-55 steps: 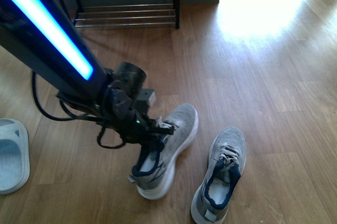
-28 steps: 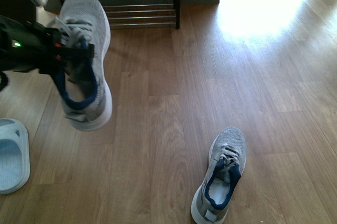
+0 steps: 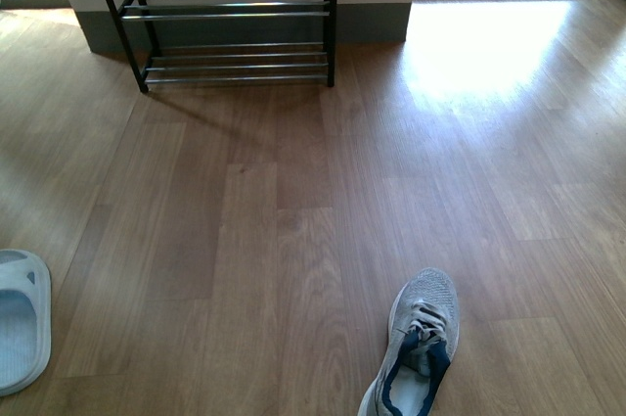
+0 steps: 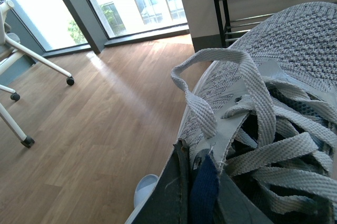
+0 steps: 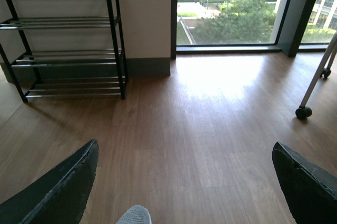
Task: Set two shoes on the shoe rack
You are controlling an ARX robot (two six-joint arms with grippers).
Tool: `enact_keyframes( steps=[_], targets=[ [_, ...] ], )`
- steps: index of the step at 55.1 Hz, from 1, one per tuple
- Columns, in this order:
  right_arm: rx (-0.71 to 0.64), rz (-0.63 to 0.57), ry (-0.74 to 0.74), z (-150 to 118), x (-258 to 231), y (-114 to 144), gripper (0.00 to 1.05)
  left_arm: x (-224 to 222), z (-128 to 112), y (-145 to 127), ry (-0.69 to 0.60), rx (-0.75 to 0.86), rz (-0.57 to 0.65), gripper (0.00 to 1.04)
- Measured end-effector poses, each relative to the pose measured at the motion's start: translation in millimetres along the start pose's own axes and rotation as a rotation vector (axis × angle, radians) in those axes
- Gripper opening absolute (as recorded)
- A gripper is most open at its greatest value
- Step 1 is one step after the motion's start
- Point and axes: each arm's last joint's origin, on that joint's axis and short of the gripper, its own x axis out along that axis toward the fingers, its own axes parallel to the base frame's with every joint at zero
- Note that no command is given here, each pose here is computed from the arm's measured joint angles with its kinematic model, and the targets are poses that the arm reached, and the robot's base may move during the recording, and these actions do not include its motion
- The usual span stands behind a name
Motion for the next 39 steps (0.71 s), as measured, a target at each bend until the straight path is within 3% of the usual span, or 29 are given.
enact_keyframes(
  steps=[39],
  targets=[
    [0.0, -0.004, 0.0, 0.0, 0.0, -0.1, 0.96, -1.4, -0.6, -2.1, -0.007, 0.015, -0.034, 0.02]
  ],
)
